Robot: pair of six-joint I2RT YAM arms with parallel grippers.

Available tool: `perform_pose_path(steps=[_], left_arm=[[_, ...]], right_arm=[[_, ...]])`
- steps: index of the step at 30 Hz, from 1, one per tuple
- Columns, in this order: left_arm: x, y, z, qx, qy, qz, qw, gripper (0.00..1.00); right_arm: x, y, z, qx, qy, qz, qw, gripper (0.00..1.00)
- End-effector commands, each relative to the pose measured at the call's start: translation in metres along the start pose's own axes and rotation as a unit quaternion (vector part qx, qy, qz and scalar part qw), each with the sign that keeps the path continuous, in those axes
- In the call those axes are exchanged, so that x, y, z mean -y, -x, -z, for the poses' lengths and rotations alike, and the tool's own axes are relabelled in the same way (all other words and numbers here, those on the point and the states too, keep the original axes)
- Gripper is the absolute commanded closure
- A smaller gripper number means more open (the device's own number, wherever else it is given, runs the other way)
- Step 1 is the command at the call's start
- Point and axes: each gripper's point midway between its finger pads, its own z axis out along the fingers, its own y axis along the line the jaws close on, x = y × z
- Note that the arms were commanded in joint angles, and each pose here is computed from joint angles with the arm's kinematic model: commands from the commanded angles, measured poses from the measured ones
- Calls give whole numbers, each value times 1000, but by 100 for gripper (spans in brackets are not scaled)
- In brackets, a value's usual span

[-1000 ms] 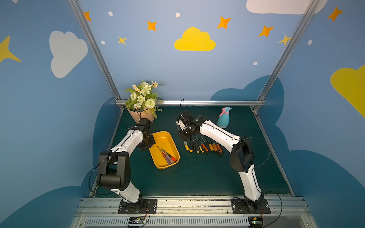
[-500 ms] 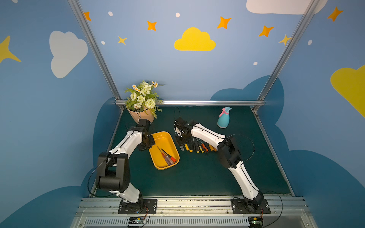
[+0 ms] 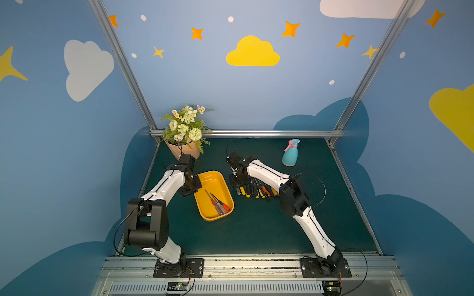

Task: Take out the screwdriver from the storage box
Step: Place the screwdriver at the center of the board.

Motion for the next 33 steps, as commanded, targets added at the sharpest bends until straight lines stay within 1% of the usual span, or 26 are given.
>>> perform_pose_path(steps=[1,4,6,11,12,14,15,20,23,28,33], left_arm=[[15,-1,7,-4,-34,-20,999,98],[22,0,9,-1,-43,-36,998,98],[26,1,11,7,-48,-45,998,97],[35,-1,11,6,-59,-60,996,97],[36,0,11,6,-58,-61,996,98],[36,-1,10,4,-56,-60,997,97],[36,-2,9,3,-54,-58,997,97],[31,-1,9,9,-42,-49,998,98],[32,-1,11,10,-43,-51,998,98],[30,-2,9,7,-39,-50,998,97],[27,-1,9,13,-32,-38,999,98]], right_arm=[[23,-4,-2,-12,-41,-25,999,100],[29,-2,1,-6,-52,-26,998,100],[30,-1,1,-6,-50,-27,998,100],[30,-4,-2,-17,-42,-27,999,100],[30,-6,-3,-21,-41,-24,999,98],[30,-8,-4,-26,-40,-25,999,84],[30,-9,-4,-29,-40,-23,999,79],[28,-11,-5,-38,-31,-23,999,73],[24,-10,-1,-36,-24,-22,999,73],[12,0,18,-14,4,-15,1000,71],[-1,17,58,53,38,8,998,70]])
